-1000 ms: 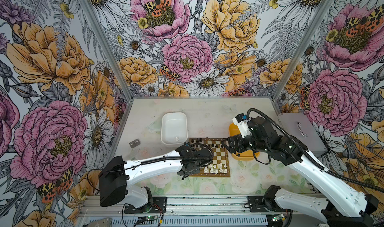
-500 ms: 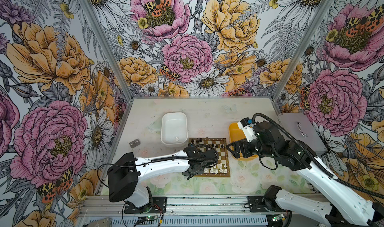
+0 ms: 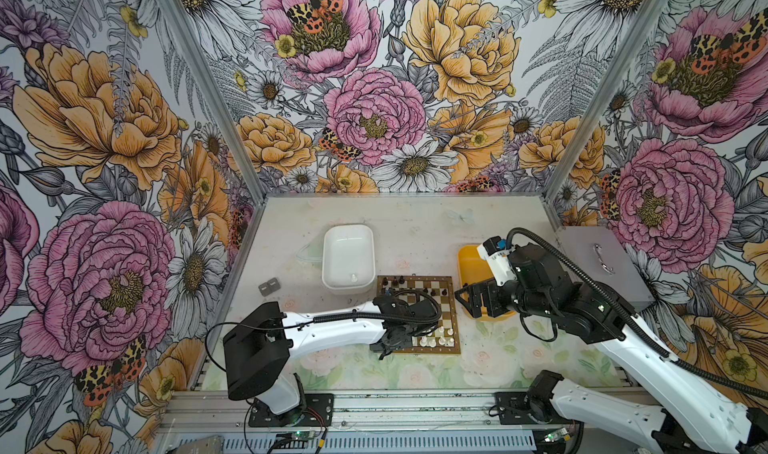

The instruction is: Set up the chess pieces on the board

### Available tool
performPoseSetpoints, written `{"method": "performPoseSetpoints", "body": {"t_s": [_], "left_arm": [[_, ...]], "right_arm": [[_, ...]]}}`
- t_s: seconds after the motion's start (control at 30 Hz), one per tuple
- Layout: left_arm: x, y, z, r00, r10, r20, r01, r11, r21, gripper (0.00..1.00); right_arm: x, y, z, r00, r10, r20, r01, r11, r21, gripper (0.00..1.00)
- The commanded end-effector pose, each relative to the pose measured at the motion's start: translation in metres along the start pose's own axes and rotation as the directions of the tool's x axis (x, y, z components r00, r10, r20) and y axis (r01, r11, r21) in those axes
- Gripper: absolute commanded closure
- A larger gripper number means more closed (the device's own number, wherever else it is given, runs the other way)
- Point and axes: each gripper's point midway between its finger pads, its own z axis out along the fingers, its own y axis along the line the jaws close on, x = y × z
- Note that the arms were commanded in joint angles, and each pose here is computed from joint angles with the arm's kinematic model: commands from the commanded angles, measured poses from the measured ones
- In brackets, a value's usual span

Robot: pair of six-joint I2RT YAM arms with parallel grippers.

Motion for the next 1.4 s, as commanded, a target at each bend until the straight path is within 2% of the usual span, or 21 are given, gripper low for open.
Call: {"method": "performPoseSetpoints", "body": {"t_s": [0.0, 1.03, 1.1, 1.27, 1.37], "left_arm": [[0.0024, 0.0011, 0.0071, 1.000, 0.000, -0.017, 0.000, 1.000, -0.002, 0.91], [-0.0023, 0.0077, 0.0157, 0.999, 0.003, -0.037, -0.003, 1.000, -0.017, 0.91], [-0.0030, 0.0081, 0.0159, 0.999, 0.001, -0.039, -0.001, 1.000, -0.017, 0.89], [-0.0027, 0.0080, 0.0153, 0.999, 0.003, -0.041, -0.003, 1.000, -0.014, 0.77], [-0.0047, 0.0084, 0.0135, 0.999, -0.005, -0.035, 0.005, 1.000, -0.010, 0.75]], "right_arm": [[0.0001, -0.0011, -0.0057, 1.000, -0.009, 0.015, 0.009, 1.000, 0.010, 0.00], [-0.0006, -0.0036, -0.0023, 1.000, -0.004, 0.009, 0.004, 1.000, 0.028, 0.00], [-0.0009, -0.0039, -0.0020, 1.000, -0.004, 0.010, 0.004, 1.000, 0.029, 0.00], [-0.0012, -0.0048, -0.0013, 1.000, -0.004, 0.010, 0.004, 0.999, 0.035, 0.00], [-0.0008, -0.0047, -0.0007, 1.000, -0.004, 0.007, 0.004, 0.999, 0.035, 0.00]]}}
